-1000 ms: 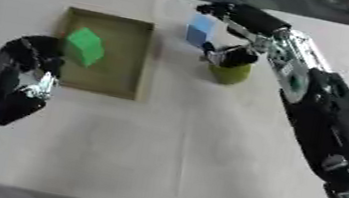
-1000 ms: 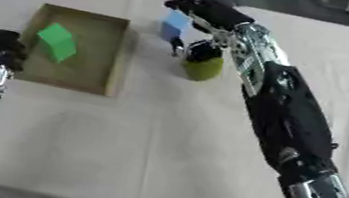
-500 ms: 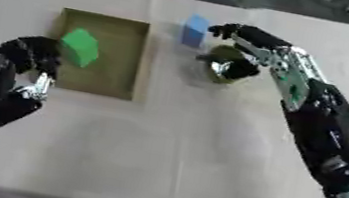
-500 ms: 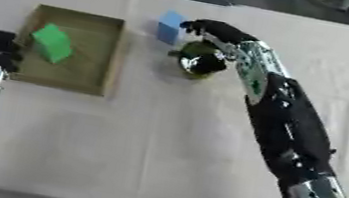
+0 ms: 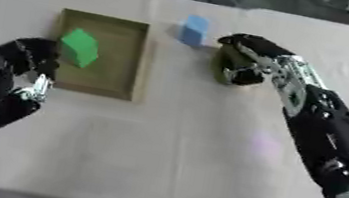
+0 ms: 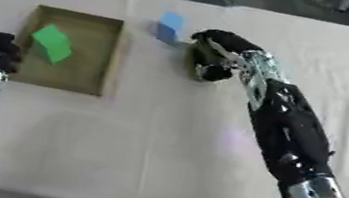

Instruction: Pick up objects on the table and place them in the box.

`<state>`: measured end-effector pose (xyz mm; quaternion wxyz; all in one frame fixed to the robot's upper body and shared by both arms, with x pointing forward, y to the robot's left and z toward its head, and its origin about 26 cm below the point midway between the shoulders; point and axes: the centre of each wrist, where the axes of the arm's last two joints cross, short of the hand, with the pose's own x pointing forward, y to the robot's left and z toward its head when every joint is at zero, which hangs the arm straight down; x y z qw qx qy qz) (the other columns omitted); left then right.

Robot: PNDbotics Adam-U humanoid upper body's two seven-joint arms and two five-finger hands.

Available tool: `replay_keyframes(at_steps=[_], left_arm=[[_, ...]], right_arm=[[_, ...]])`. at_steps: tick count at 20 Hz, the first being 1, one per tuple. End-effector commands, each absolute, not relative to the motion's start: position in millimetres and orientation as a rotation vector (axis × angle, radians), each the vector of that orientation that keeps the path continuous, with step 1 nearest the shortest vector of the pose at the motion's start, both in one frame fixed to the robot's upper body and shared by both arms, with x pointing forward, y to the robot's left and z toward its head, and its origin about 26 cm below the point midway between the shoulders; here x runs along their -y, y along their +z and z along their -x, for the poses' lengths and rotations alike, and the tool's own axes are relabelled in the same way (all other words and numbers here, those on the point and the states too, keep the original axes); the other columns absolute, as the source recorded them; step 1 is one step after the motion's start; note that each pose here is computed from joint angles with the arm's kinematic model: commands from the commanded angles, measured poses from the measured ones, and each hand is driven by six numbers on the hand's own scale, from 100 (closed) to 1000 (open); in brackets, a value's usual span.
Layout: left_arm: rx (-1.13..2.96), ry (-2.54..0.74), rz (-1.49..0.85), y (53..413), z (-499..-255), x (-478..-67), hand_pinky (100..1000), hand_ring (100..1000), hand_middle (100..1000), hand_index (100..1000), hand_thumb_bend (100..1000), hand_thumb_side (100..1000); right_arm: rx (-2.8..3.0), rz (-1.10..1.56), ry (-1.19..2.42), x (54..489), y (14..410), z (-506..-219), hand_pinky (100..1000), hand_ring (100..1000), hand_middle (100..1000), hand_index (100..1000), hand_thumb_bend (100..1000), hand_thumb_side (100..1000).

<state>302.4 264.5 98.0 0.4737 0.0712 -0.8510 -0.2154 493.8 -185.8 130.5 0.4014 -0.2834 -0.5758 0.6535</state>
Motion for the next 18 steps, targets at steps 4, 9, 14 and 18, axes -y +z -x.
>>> replay_keyframes(at_steps=[4, 9, 14, 18], left_arm=[[2.103, -0.531, -0.197, 105.2, -302.2, -267.7, 550, 621, 605, 776, 100, 367], [2.104, -0.529, -0.197, 105.2, -302.2, -267.7, 550, 621, 605, 776, 100, 366], [2.104, -0.529, -0.197, 105.4, -302.2, -267.7, 550, 620, 604, 776, 100, 367], [2.105, -0.529, -0.196, 105.5, -302.3, -267.5, 550, 620, 604, 776, 100, 367]], right_arm=[[1.467, 0.786, 1.631, 194.8, 137.3, -496.6, 830, 786, 759, 870, 100, 238], [1.534, 0.826, 1.609, 193.2, 141.8, -496.3, 795, 738, 513, 628, 100, 230], [1.611, 0.853, 1.608, 189.1, 150.0, -495.9, 745, 655, 298, 402, 100, 221], [1.687, 0.865, 1.600, 183.1, 159.8, -495.2, 713, 591, 205, 318, 100, 212]])
